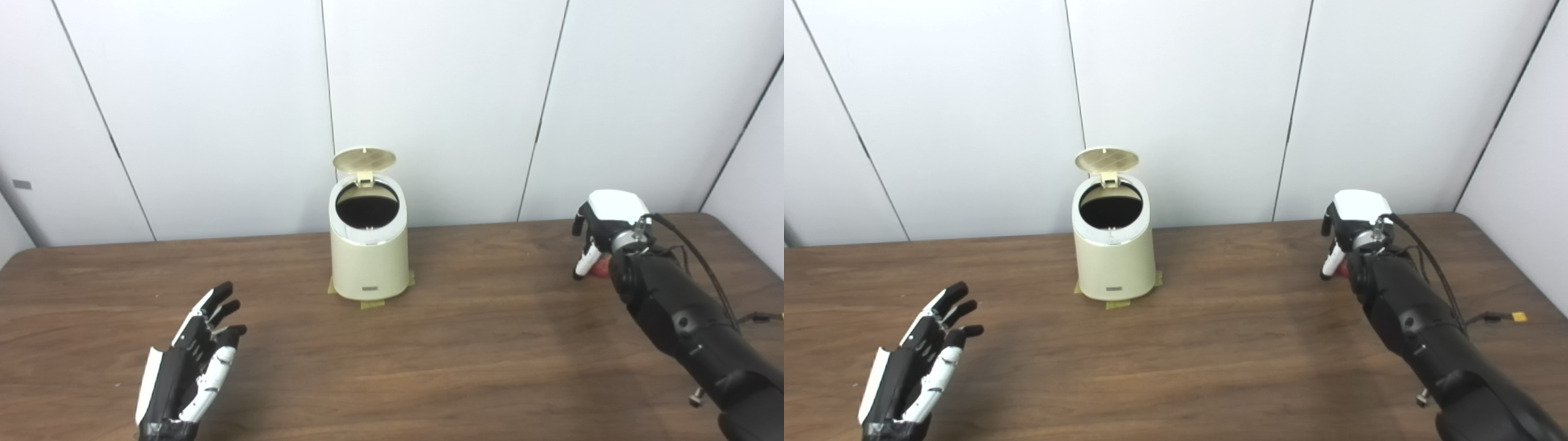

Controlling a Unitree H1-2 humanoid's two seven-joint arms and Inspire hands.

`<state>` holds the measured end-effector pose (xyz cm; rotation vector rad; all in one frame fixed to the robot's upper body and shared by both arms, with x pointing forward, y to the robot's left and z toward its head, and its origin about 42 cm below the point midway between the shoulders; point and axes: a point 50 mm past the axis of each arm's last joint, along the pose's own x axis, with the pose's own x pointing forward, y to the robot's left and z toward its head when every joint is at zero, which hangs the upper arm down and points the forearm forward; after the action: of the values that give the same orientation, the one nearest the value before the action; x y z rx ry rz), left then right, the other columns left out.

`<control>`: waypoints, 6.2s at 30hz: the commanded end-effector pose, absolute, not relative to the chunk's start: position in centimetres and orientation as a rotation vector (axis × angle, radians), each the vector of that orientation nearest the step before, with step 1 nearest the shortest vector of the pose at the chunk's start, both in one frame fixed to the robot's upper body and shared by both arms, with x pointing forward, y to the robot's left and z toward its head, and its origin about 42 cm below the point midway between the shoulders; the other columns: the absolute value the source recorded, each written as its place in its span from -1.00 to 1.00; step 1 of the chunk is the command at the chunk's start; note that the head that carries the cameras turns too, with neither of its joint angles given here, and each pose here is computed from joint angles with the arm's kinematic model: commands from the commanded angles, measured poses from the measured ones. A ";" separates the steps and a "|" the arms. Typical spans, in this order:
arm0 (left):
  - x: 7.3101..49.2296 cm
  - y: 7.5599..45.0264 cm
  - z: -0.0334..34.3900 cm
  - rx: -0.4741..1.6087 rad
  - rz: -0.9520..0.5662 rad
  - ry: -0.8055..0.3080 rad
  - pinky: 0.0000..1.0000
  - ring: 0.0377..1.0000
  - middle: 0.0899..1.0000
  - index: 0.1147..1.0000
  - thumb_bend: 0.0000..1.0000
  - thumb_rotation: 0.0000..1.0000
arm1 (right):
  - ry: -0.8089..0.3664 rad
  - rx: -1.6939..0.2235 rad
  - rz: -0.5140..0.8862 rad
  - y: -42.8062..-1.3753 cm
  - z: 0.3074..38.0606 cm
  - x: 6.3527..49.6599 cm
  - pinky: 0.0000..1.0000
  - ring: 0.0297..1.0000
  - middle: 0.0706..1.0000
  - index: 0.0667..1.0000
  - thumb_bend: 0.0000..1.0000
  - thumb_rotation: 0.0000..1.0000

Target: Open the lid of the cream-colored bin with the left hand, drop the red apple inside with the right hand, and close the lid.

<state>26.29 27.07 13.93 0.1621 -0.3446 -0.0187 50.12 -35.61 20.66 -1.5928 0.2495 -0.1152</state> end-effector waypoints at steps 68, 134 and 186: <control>28.3 23.8 14.4 0.188 -0.015 -0.388 0.44 0.72 0.85 0.79 -0.14 0.29 | -0.961 -1.400 0.222 -8.6 37.9 43.8 -0.43 -0.20 0.06 -0.16 0.02 -1.00; 28.3 23.3 14.5 0.171 -0.031 -0.392 0.42 0.73 0.84 0.75 -0.12 0.25 | -0.988 -1.275 0.107 -11.9 29.4 49.7 0.41 0.88 1.00 0.90 0.96 -0.64; 37.2 21.6 32.4 0.600 -0.013 -0.671 0.92 0.92 0.81 0.72 0.16 0.93 | -0.685 -0.459 -0.205 -21.3 15.3 31.4 0.09 0.32 0.35 0.32 -0.57 -0.09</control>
<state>36.63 22.26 29.17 0.5327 -0.5984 -0.0260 31.58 -21.83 15.19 -0.4798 -0.6673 -0.2107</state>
